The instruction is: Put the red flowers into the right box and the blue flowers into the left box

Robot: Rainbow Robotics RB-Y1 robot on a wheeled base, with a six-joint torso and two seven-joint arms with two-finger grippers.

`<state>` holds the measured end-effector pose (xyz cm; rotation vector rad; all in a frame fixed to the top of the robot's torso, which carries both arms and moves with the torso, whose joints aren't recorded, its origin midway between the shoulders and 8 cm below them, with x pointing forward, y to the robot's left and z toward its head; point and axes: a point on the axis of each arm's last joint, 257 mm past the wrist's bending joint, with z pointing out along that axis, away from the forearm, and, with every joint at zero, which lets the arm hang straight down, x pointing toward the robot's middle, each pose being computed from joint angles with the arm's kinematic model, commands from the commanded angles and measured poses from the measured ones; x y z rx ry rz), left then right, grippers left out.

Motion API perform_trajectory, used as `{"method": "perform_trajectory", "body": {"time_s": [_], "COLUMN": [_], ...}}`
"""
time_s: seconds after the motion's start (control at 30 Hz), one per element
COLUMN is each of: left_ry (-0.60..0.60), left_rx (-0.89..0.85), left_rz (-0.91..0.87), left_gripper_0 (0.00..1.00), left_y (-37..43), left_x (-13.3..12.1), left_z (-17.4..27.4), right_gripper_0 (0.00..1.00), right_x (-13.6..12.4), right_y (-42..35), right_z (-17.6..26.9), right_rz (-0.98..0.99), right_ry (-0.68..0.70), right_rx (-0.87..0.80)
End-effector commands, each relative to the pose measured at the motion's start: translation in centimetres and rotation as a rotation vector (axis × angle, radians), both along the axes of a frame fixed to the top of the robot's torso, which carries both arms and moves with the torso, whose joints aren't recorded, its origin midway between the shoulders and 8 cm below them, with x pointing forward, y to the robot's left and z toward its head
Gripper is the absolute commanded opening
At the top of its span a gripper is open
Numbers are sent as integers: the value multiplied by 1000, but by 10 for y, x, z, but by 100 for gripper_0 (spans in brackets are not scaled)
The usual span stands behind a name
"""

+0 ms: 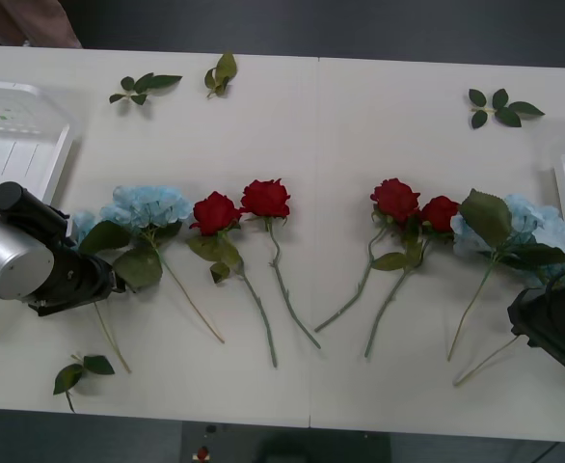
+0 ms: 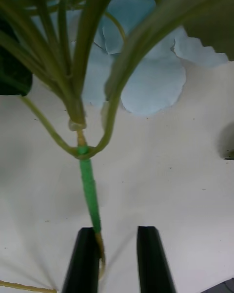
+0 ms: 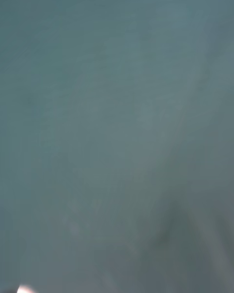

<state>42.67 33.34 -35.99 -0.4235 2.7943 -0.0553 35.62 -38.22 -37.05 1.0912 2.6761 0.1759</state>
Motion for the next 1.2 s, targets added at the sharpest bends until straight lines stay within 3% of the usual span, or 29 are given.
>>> {"method": "perform_trajectory", "body": {"time_s": [0.03,0.23,0.33,0.37,0.43,0.5,0.57,0.97,1.2], "left_ry": [-30,-27,-18,-17,-22,-21,-21,-32,-92], "left_rx": [-3,-9,-6,-5,-7,-8,-9,10,26], "left_rz": [23,22,21,17,17,18,22,19,25], "left_gripper_0": [100,96,74,60,45,20,3,0,0], "left_y": [7,5,5,4,5,5,5,11,25], "left_x": [10,9,6,5,6,6,6,8,27], "left_z": [6,5,1,0,-1,-3,-3,-2,30], "right_gripper_0": [0,0,0,0,0,0,0,0,0], "right_x": [6,14,22,24,29,35,39,43,41], "right_y": [3,3,1,1,0,-1,-2,-13,-24], "right_z": [3,11,20,23,30,41,49,115,159], "right_rz": [26,39,55,61,73,95,112,227,383], "right_ry": [-17,-32,-48,-51,-65,-84,-98,-184,-243], "right_rx": [-3,-12,-29,-32,-44,-62,-79,-223,-331]}}
